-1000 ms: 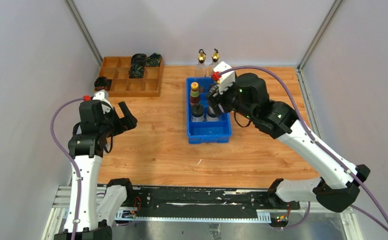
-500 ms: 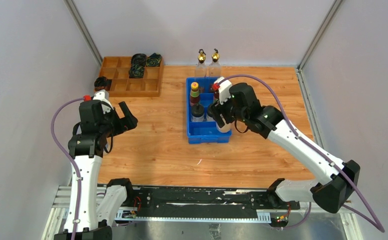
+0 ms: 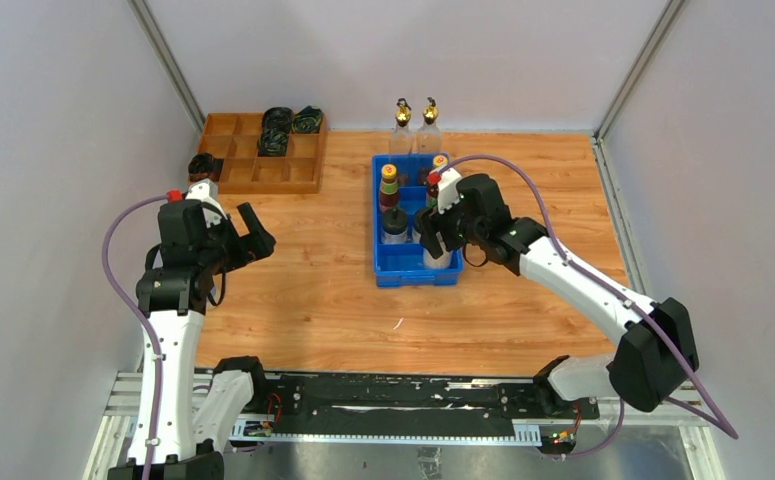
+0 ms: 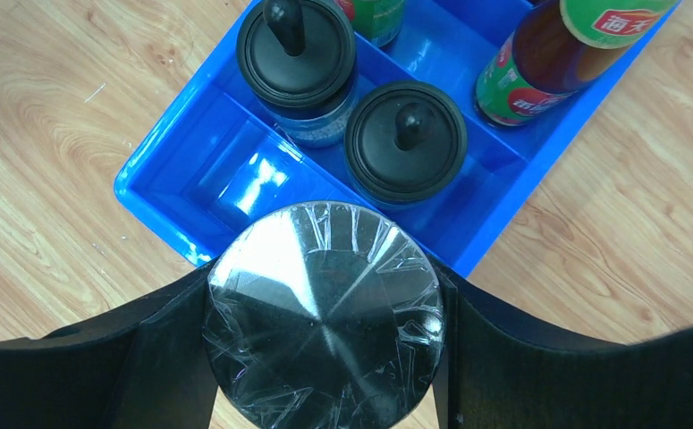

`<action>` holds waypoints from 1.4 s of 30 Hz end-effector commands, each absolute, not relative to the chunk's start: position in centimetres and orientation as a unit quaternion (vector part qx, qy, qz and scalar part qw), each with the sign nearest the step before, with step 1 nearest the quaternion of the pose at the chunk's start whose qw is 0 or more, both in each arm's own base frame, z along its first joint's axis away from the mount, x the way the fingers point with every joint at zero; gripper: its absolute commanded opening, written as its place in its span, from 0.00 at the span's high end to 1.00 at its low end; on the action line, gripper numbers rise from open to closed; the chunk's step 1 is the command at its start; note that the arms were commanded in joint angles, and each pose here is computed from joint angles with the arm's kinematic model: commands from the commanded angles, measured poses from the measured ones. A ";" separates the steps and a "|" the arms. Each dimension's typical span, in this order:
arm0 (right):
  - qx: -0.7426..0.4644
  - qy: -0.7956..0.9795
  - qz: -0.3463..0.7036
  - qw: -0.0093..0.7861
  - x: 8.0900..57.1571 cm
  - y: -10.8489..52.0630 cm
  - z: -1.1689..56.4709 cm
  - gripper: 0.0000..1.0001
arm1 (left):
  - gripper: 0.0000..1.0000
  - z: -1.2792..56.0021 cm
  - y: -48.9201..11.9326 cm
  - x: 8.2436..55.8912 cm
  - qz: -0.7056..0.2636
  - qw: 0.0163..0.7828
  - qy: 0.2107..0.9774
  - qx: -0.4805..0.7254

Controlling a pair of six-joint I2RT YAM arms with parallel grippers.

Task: Organize the condiment bottles
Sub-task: Place the bottle in the storage box.

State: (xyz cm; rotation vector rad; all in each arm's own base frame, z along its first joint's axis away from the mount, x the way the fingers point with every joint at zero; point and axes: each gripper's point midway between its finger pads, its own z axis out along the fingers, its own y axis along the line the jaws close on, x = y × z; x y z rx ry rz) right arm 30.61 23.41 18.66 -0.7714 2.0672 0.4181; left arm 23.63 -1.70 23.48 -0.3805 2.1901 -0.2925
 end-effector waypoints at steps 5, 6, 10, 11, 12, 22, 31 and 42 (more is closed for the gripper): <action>-0.299 0.822 0.189 0.447 31.7 24.2 18.4 0.51 | 0.00 23.9 -1.9 23.7 -0.123 0.442 0.877 -0.145; -0.290 0.827 0.189 0.442 31.7 24.2 18.0 0.51 | 0.00 23.8 -1.9 23.7 -0.124 0.441 0.877 -0.144; -0.286 0.837 0.185 0.427 31.4 23.9 16.3 0.52 | 0.00 23.8 -1.9 23.7 -0.125 0.441 0.877 -0.144; -0.285 0.839 0.185 0.424 31.4 24.0 16.0 0.51 | 0.00 23.8 -1.9 23.7 -0.125 0.442 0.877 -0.144; -0.284 0.841 0.185 0.421 31.4 23.9 15.6 0.51 | 0.00 23.8 -1.9 23.7 -0.125 0.441 0.877 -0.144; -0.273 0.859 0.172 0.398 30.8 23.2 14.5 0.15 | 0.00 23.7 -1.8 23.9 -0.120 0.438 0.880 -0.138; -0.237 0.861 0.147 0.425 29.8 20.7 19.7 0.00 | 0.00 24.3 -1.0 24.8 -0.089 0.433 0.889 -0.121; -0.245 0.851 0.196 0.422 25.5 20.2 25.2 0.00 | 0.00 25.8 6.8 24.6 0.133 0.421 0.874 -0.204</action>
